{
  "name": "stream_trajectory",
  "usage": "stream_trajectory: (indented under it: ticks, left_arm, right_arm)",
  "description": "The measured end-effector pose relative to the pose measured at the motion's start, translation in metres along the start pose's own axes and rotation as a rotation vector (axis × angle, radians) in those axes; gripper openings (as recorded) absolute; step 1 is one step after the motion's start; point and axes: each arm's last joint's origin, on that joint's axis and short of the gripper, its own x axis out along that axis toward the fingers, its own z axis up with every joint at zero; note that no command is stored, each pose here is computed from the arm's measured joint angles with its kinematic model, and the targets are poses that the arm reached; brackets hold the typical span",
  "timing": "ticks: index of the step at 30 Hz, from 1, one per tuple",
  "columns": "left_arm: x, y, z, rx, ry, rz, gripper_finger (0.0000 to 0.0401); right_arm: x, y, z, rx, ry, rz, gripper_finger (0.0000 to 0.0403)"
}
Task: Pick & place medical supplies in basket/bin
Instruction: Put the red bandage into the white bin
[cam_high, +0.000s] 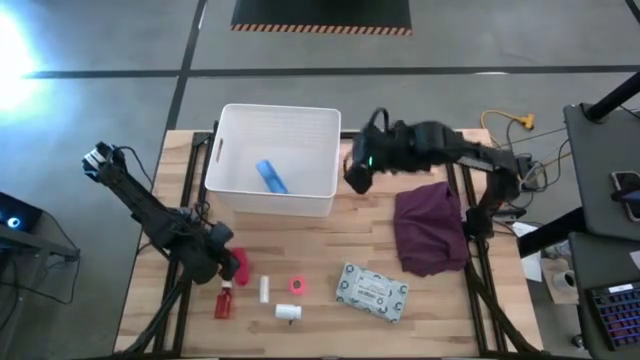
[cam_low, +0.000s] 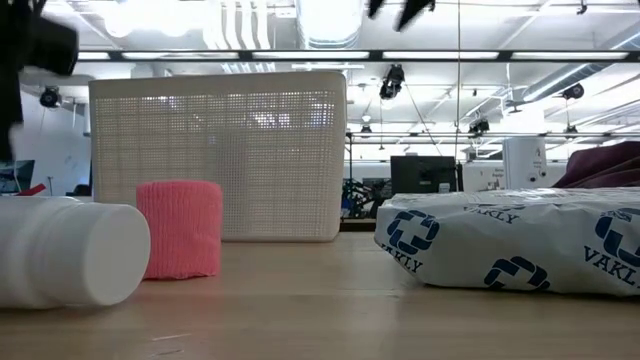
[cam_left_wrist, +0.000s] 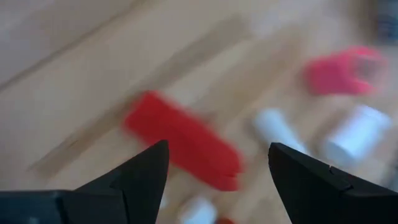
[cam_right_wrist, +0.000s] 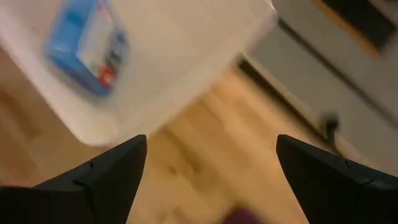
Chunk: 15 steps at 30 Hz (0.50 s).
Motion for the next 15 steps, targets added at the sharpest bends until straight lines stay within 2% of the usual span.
stream_trajectory:
  ticks: [3,6,10,15]
  left_arm:
    - [0.003,0.004,-0.001,-0.139,0.001,0.072,0.0255]
    - [0.009,0.002,-0.002,-0.202,-0.011,0.095,0.0255]
    - [0.021,0.000,-0.003,-0.196,-0.032,0.168,0.0255]
    - [0.039,-0.006,-0.004,-0.211,-0.038,0.225,0.0255]
  right_arm:
    - [-0.009,0.002,-0.023,0.199,0.026,-0.014,0.0349]
    - [-0.012,0.000,-0.040,0.307,0.029,-0.020,0.0350]
    - [0.009,0.004,-0.060,0.356,0.082,-0.094,0.0350]
    - [0.022,0.001,-0.073,0.365,0.103,-0.128,0.0350]
